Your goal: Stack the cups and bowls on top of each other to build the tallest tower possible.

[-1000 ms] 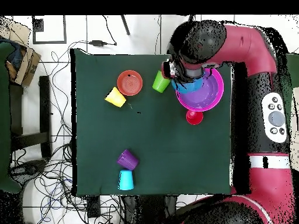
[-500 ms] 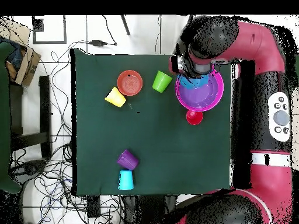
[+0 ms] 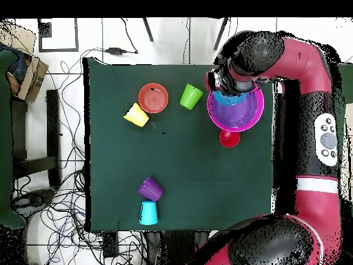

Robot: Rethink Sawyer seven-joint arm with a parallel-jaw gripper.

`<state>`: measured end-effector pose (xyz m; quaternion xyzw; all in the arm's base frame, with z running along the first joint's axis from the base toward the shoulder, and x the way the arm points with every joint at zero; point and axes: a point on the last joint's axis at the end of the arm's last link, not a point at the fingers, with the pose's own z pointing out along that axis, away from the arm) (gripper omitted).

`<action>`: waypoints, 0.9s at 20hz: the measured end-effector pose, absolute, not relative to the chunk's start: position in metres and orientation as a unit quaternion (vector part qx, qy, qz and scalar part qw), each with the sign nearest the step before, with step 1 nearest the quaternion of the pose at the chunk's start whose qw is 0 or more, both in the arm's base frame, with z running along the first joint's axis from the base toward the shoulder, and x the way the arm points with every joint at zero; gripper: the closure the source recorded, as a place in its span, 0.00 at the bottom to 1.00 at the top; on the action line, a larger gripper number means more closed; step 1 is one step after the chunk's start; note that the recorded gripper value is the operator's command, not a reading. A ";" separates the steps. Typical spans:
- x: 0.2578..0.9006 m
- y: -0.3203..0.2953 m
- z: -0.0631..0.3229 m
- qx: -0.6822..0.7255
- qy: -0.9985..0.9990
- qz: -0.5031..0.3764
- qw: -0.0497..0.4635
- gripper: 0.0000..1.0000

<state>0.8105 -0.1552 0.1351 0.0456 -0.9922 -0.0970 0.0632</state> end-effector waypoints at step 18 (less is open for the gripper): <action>0.823 -0.159 0.116 0.042 -0.995 -0.092 0.004 0.00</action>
